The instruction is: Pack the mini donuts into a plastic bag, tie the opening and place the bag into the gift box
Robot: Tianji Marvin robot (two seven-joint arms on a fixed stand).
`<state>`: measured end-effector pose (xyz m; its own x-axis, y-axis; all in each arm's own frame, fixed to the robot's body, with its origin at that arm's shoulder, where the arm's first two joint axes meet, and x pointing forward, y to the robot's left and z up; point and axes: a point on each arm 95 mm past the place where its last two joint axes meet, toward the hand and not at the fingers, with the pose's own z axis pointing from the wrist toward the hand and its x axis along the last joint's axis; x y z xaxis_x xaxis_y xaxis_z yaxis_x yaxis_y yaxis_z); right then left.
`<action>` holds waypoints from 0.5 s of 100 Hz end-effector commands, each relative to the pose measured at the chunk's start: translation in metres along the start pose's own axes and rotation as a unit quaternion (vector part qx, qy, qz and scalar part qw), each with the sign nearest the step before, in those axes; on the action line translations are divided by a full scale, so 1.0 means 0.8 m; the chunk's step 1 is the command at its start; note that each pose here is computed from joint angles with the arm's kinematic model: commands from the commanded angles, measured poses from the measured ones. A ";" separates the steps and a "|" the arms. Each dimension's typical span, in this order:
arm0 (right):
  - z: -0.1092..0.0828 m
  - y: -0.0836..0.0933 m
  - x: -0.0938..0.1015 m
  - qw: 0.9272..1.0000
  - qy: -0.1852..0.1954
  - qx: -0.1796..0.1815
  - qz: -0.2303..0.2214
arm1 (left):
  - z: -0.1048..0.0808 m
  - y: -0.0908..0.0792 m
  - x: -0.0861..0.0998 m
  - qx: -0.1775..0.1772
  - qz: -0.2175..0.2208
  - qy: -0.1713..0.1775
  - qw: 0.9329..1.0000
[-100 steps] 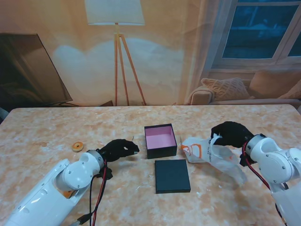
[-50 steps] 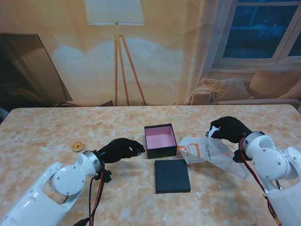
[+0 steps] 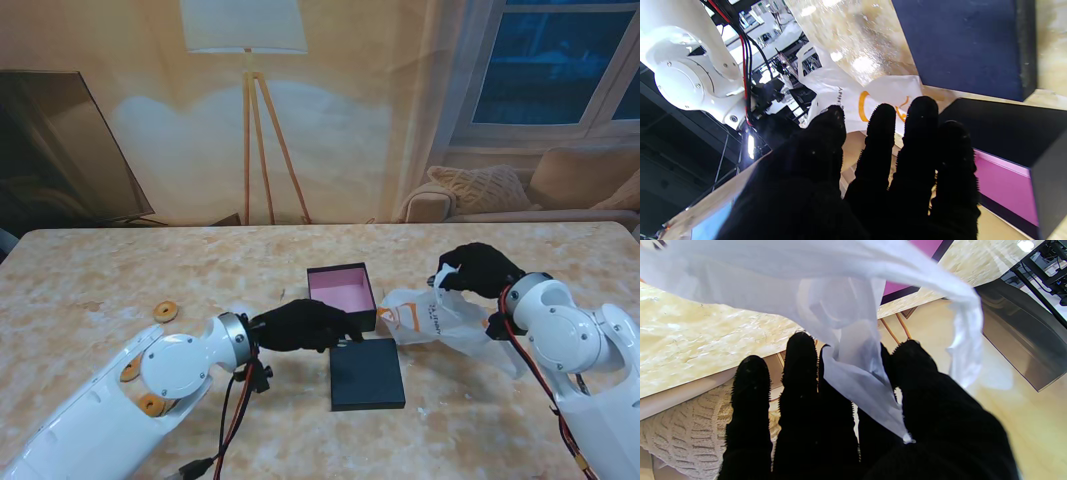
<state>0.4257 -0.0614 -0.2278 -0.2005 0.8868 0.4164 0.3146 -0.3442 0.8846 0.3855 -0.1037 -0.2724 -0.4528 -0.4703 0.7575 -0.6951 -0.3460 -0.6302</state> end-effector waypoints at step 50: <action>0.009 0.003 0.021 0.999 -0.002 0.020 0.042 | 0.059 0.025 0.042 -0.068 -0.034 0.036 0.996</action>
<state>0.4323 -0.0511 -0.2186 -0.1632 0.8640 0.4763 0.3449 -0.4024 0.8480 0.3830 -0.1569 -0.2704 -0.4280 -0.3928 0.8140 -0.7897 -0.2755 -0.5481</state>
